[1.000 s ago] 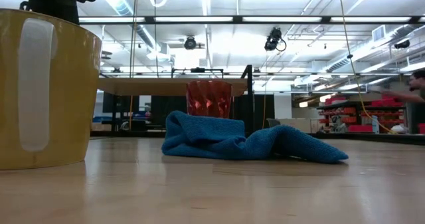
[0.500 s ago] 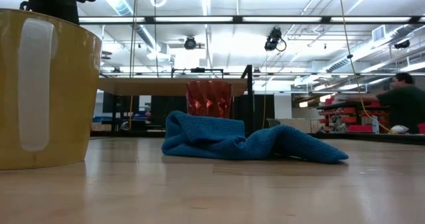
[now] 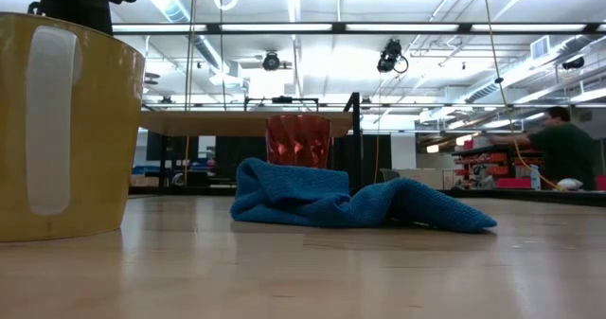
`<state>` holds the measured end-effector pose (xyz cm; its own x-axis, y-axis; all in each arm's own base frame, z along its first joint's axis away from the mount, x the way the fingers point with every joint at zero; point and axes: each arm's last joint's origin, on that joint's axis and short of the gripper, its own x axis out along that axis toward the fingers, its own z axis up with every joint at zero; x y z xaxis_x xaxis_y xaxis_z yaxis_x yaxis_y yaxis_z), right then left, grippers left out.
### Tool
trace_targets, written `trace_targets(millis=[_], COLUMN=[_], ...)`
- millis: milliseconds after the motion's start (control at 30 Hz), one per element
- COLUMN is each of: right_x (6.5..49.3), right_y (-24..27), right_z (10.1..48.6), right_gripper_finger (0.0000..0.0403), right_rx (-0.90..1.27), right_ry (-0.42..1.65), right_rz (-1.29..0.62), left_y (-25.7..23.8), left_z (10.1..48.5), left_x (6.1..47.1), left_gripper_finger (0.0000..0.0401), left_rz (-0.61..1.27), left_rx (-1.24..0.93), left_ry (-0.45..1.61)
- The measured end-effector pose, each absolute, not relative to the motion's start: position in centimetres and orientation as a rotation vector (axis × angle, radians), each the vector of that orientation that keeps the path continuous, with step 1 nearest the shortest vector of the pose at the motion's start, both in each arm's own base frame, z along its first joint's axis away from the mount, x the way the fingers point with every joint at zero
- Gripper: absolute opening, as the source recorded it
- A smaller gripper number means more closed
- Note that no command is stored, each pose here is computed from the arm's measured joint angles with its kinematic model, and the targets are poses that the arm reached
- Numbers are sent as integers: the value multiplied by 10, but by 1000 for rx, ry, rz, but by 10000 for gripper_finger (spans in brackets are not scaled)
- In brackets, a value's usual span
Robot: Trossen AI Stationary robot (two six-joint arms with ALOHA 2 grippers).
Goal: Stack small to large cups/mugs on shelf
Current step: Move the violet glass to the center of the table
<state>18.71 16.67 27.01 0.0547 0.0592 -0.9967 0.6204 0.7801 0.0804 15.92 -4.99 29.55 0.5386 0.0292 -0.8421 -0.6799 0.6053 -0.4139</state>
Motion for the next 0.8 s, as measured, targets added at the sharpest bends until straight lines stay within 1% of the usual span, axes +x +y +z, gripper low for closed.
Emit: trace_targets(millis=[200,333,500,633,800], right_x=[191,201,221,239,258], right_y=[162,155,139,115,75], right_z=[270,280,307,333,370], right_gripper_finger=[12,8,5,5,4], right_rx=[577,578,590,584,546], right_ry=[1477,1455,1380,1281,1105], right_rz=[-461,-419,-328,-269,-249], left_y=[-50,-51,-51,-52,-52], left_z=[296,295,295,294,291], left_x=[159,159,159,157,150], left_gripper_finger=[42,35,29,27,29], left_rz=[484,469,450,445,515], left_rx=[-825,-834,-854,-866,-890], left_ry=[914,930,953,983,1043])
